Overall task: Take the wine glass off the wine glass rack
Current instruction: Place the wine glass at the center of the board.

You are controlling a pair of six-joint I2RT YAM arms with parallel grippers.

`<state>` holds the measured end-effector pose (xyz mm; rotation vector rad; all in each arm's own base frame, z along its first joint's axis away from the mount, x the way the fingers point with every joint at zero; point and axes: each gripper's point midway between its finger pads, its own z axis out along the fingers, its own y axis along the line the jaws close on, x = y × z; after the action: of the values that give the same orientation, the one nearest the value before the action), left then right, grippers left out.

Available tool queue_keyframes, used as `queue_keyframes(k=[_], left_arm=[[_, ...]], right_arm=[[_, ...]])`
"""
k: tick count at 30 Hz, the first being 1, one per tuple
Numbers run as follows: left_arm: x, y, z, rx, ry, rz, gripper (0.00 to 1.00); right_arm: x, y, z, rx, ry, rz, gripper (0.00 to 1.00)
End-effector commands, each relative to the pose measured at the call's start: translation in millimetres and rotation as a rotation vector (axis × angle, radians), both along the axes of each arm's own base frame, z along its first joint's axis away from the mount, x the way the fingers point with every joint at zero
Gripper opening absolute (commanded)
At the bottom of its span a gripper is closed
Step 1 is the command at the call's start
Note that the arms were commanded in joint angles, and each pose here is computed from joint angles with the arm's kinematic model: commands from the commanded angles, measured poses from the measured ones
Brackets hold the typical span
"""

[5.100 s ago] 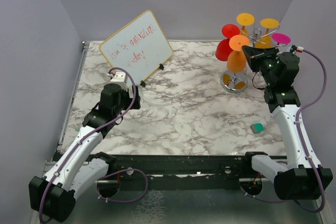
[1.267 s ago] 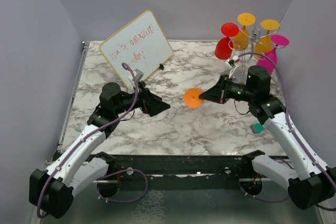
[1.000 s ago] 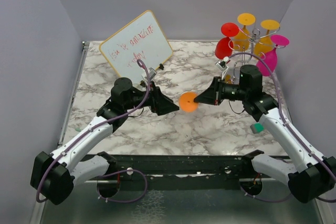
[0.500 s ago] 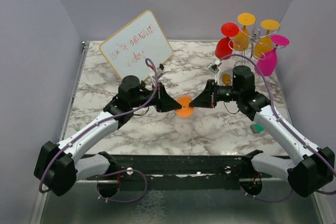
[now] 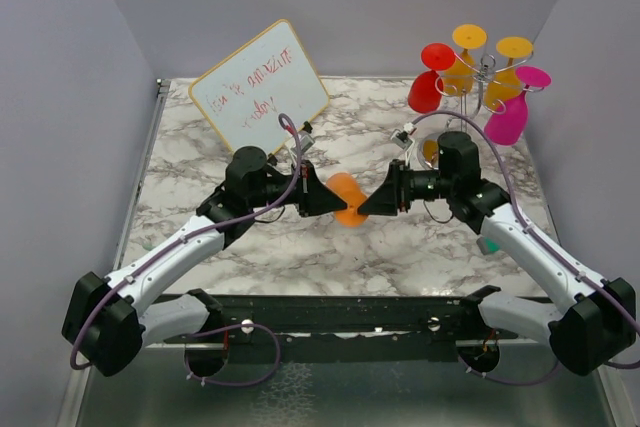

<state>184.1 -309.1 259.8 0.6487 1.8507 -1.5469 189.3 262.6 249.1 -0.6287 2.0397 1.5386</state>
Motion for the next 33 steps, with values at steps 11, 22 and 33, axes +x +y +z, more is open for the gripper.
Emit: queue_keyframes(k=[11,22,33], left_arm=[[-11,8,14,-0.046,-0.051,0.021,0.0],[-21,16,12,-0.061,-0.044,0.045,0.0],[-25,23,10,-0.068,-0.04,0.068,0.0]], right_arm=[[-35,18,5,0.11,-0.062,0.021,0.37],[-35,32,5,0.165,-0.103,0.014,0.2],[-48,34,3,0.206,-0.149,0.067,0.01]])
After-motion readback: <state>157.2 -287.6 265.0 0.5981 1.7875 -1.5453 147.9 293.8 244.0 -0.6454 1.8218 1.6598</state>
